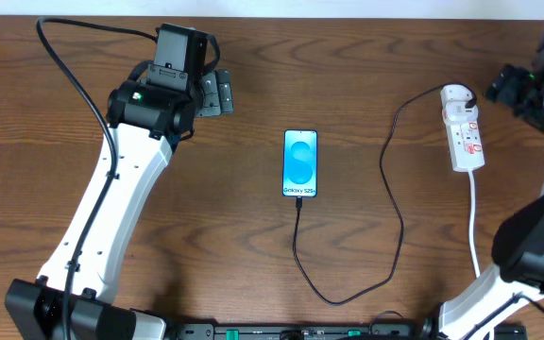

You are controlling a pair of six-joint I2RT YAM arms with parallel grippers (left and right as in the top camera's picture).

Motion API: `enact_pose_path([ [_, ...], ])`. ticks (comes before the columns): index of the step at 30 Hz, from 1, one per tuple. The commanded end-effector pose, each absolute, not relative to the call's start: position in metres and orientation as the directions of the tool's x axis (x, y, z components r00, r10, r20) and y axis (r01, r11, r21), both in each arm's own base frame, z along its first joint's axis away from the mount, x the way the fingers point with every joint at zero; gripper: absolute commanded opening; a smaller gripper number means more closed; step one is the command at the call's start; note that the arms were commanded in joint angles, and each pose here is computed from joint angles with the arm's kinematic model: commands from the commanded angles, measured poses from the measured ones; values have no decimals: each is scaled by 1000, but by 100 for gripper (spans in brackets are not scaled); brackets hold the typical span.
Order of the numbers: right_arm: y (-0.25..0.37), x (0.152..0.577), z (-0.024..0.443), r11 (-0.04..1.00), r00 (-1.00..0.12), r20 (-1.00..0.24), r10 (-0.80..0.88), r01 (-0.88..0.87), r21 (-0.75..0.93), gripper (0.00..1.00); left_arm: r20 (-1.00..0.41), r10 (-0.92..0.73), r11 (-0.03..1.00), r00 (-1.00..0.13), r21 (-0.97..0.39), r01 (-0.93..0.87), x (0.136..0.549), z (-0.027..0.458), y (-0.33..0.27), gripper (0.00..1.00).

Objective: Plug charger to phone and switch on socket

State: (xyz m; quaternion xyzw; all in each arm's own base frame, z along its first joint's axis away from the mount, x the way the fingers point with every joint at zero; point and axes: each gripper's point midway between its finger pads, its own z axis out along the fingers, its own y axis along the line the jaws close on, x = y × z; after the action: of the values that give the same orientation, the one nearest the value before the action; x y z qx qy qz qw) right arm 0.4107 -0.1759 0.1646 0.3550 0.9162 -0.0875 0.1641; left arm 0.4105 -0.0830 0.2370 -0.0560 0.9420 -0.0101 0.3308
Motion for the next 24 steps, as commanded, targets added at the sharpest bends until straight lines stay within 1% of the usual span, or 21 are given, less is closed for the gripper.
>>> enact_pose_path([
  [1, -177, 410, 144, 718, -679, -273, 682, 693, 71, 99, -627, -113, 993, -771, -43, -110, 412, 238, -79, 95],
  [8, -193, 403, 87, 681, -671, -143, 728, 731, 41, 99, -627, -113, 993, -771, -43, -110, 412, 238, -79, 95],
  [13, -200, 406, 51, 671, -666, -92, 741, 741, 41, 99, -627, -113, 993, -771, -43, -110, 412, 238, -79, 95],
  [15, -197, 412, 41, 687, -682, -80, 727, 723, 74, 99, -627, -113, 993, -771, -43, -110, 412, 238, -79, 95],
  [18, -197, 419, 31, 684, -679, -80, 730, 723, 102, 99, -627, -113, 993, -771, -43, -110, 412, 238, -79, 95],
  [24, -201, 429, 31, 669, -660, -110, 743, 732, 126, 99, -627, -113, 993, -771, -43, -110, 412, 238, -79, 95],
])
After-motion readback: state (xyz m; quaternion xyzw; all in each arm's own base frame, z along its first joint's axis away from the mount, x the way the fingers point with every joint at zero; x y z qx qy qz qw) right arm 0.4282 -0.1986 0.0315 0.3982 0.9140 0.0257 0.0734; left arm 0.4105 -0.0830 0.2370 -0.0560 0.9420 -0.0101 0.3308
